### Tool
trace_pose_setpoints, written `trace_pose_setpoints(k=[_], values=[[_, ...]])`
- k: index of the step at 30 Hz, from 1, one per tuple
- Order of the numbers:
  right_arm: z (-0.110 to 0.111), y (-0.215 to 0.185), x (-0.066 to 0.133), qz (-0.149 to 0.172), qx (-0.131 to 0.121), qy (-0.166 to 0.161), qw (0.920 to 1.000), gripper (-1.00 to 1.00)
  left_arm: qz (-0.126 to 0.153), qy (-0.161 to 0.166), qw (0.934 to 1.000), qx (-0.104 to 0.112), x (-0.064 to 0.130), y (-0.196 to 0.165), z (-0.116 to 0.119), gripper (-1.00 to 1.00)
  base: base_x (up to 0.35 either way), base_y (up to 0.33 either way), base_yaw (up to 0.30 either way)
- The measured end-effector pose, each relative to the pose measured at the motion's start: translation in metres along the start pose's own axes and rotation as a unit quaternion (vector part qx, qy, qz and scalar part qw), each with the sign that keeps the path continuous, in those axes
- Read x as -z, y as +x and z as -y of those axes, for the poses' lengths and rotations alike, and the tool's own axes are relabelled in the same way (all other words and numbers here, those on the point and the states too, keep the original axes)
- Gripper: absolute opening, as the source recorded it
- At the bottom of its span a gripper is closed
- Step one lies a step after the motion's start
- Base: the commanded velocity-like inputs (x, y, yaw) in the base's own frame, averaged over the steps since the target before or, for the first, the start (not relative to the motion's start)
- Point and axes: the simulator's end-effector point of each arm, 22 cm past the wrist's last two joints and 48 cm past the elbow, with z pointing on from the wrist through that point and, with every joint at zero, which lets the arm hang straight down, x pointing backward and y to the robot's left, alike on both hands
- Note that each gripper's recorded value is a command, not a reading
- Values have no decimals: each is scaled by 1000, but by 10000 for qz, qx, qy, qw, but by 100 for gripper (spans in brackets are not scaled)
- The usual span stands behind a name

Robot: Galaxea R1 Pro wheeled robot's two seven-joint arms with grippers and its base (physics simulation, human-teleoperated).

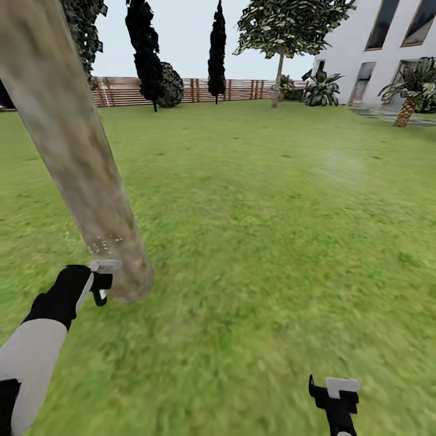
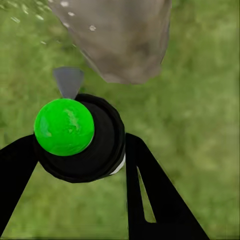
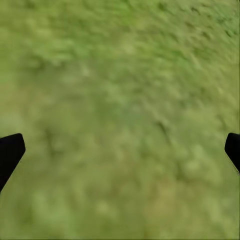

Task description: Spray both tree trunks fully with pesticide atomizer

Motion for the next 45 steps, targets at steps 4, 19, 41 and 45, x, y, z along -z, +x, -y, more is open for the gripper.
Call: trace_pose_setpoints(k=[4,19,41,45], values=[[0,0,0,-3,-10,8,10000,100,11,178,9998,31,-1,3,21,-100,230,-184,12],[0,0,0,-1,-3,3,10000,100,-312,-2,9987,406,-23,74,-19,-100,151,-127,168],[-1,0,0,-1,-6,-13,10000,100,-159,-122,9996,214,-42,126,6,-100,95,-48,85],[-2,0,0,-5,-6,-18,10000,100,-30,-92,9997,234,-46,127,10,-100,238,-83,191]])
